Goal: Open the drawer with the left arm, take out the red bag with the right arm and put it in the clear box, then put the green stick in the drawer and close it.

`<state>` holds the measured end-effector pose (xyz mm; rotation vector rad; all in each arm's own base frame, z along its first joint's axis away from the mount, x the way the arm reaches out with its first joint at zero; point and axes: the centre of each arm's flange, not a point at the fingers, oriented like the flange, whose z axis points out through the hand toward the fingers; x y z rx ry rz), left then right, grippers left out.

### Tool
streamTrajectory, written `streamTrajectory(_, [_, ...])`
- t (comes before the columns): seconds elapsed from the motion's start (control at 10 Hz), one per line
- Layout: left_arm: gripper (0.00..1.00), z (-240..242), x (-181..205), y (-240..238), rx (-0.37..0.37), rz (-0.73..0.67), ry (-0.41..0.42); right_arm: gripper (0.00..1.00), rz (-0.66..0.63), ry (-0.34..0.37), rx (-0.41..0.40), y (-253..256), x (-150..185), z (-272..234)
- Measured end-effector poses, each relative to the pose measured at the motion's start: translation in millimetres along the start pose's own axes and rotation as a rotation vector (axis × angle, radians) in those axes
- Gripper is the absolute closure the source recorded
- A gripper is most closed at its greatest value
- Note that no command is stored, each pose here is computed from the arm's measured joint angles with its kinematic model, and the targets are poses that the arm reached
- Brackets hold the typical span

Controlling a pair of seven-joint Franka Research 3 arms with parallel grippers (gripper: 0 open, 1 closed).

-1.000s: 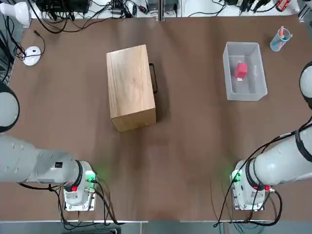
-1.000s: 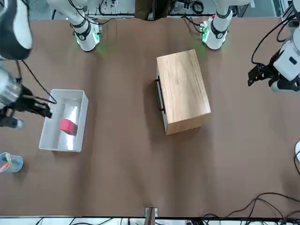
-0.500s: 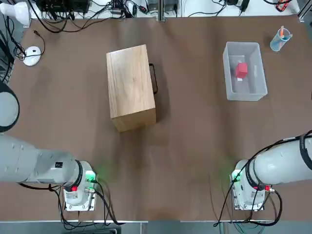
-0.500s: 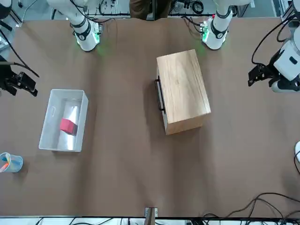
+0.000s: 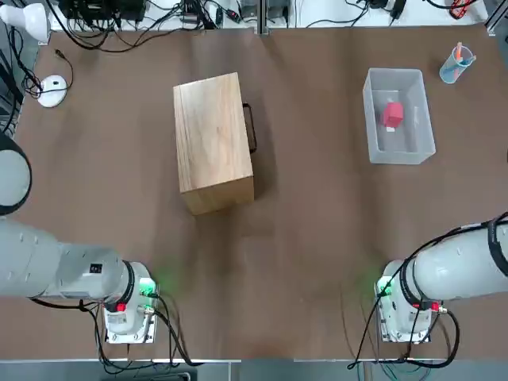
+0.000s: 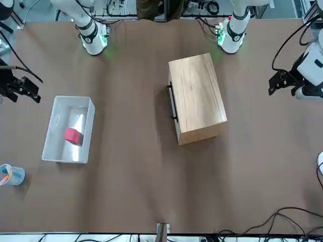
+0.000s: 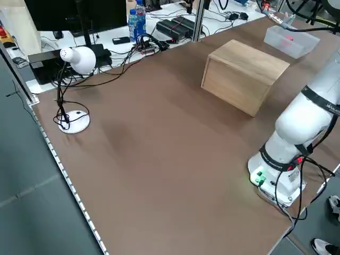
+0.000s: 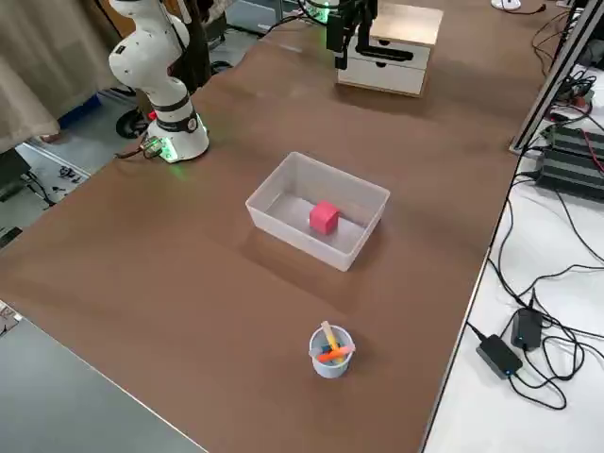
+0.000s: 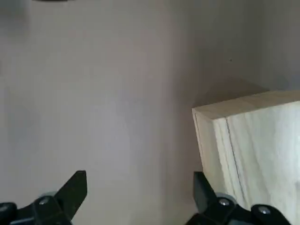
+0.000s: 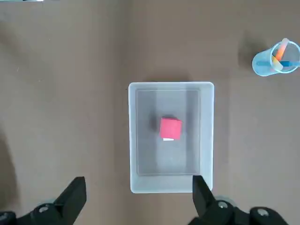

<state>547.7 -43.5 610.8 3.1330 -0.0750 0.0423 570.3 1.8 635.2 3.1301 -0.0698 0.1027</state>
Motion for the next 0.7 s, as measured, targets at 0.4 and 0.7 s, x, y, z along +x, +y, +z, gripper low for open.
streamTrajectory(0.4, [0.00, 1.0, 0.6, -0.2, 0.000, 0.000, -0.001, 0.00, 0.018, -0.003, 0.002, 12.3, 0.5, 1.0])
streamTrajectory(0.7, [0.00, 2.8, 1.6, -0.3, 0.000, -0.001, -0.003, 0.00, 0.013, -0.002, -0.007, 11.1, 0.5, 1.1])
